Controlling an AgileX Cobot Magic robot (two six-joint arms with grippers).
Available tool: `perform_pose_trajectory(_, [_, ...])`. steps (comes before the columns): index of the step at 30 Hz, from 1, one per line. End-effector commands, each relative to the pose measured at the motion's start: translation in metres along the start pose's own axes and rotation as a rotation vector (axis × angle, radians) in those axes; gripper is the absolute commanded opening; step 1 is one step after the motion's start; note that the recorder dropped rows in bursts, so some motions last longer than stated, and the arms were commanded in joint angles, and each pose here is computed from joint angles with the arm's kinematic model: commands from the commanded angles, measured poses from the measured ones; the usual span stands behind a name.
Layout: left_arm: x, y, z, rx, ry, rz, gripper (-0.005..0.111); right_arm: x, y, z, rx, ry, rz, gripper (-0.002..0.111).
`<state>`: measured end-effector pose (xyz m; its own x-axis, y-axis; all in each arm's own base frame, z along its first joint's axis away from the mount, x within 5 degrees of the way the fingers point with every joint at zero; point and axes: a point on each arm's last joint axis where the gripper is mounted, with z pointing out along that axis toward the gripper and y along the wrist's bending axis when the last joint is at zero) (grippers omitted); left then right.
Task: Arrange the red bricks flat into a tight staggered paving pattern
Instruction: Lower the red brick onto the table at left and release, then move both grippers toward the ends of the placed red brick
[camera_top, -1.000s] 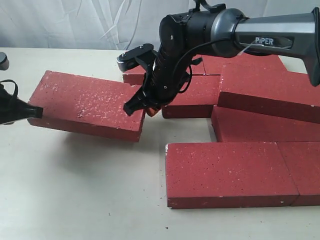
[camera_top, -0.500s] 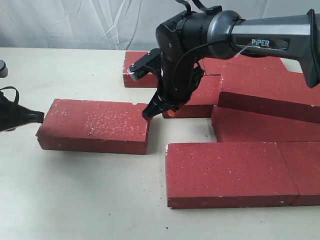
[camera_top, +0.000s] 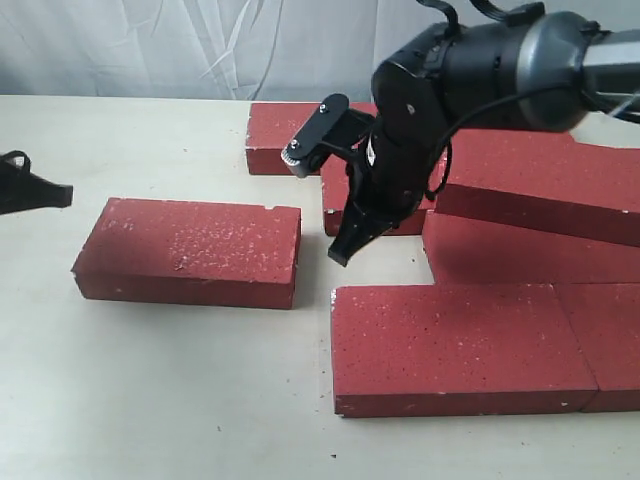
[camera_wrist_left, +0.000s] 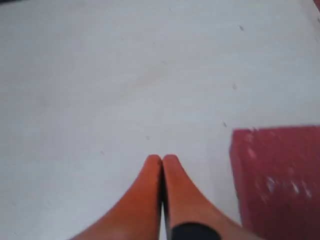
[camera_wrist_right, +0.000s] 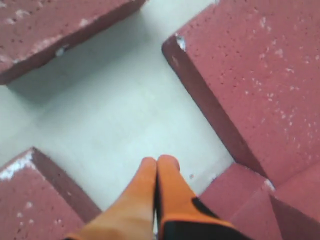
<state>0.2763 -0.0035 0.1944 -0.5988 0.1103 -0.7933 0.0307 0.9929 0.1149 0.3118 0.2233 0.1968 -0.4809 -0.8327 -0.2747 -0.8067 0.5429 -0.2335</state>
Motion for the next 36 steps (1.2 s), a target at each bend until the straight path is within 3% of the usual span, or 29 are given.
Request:
perform_pose_trajectory(1, [-0.005, 0.009, 0.008, -0.058, -0.044, -0.008, 0.0, -0.006, 0.004, -0.003, 0.027, -0.245, -0.021, -0.001])
perform_pose_trajectory(6, [0.011, 0.024, 0.035, 0.046, 0.234, -0.055, 0.0, -0.01, 0.005, 0.007, 0.022, -0.254, -0.03, -0.001])
perform_pose_trajectory(12, [0.021, 0.024, 0.06, 0.087, 0.346, -0.115, 0.0, -0.016, 0.007, 0.032, -0.017, -0.204, -0.004, -0.001])
perform_pose_trajectory(21, [0.021, -0.002, 0.077, 0.165, 0.395, -0.051, 0.0, -0.02, 0.009, 0.051, -0.047, -0.153, 0.012, -0.001])
perform_pose_trajectory(36, [0.025, -0.004, 0.083, 0.175, 0.421, -0.048, 0.0, -0.028, 0.011, 0.08, -0.052, -0.193, 0.043, -0.001])
